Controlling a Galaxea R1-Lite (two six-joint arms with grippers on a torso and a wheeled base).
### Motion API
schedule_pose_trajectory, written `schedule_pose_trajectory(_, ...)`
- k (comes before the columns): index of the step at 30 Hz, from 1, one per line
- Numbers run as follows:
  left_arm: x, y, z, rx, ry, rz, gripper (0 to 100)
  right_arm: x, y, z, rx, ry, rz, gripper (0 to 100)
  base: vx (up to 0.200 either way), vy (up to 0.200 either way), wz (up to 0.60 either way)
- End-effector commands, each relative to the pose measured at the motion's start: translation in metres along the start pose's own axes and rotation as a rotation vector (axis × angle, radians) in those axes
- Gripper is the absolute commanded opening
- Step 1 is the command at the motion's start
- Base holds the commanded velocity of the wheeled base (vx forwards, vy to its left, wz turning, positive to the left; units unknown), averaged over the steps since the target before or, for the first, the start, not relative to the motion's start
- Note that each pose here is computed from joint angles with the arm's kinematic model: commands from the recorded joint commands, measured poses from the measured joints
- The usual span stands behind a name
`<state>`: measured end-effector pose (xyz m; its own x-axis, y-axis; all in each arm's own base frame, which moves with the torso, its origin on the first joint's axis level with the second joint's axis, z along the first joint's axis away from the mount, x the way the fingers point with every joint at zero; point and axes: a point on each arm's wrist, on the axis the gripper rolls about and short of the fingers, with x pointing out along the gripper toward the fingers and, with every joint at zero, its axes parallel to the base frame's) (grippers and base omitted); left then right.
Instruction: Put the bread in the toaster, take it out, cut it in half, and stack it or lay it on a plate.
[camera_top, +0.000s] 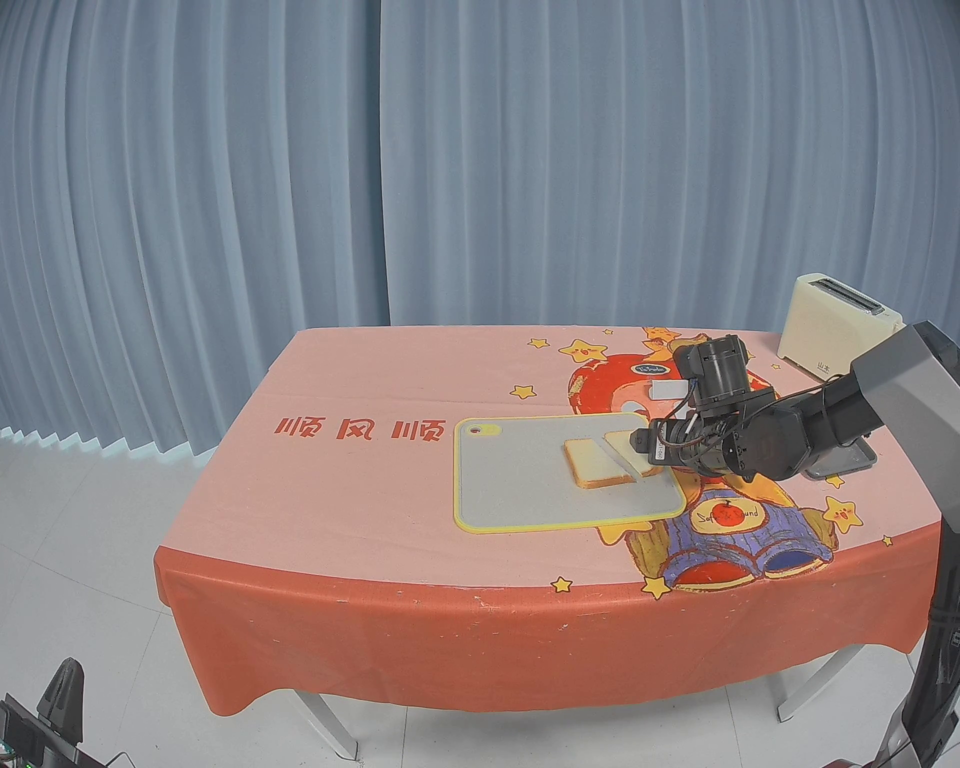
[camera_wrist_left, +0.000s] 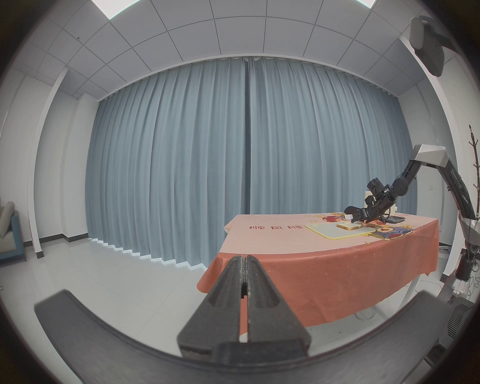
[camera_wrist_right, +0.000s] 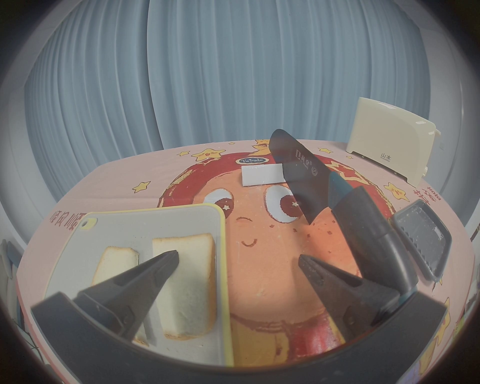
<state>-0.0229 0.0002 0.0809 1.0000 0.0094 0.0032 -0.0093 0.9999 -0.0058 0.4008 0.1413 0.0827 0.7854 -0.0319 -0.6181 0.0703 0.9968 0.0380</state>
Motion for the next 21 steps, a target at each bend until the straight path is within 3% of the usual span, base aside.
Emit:
schedule_pose_trajectory(1,0.000,0.000,-0.005,0.000,0.000,0.001,0,0.004,0.001,-0.004,-0.005,0.011,-0.002,0,0.000,0.000,0.00)
schedule_pose_trajectory(9,0.000,0.000,-0.005,0.000,0.002,0.000,0,0.008,0.006,-0.011,-0.019,0.027,-0.001,0,0.000,0.000,0.00)
schedule_pose_trajectory(21,0.000,0.000,-0.005,0.000,0.000,0.001,0,-0.031,0.010,0.016,0.003,-0.066,0.047,0,0.000,0.000,0.00)
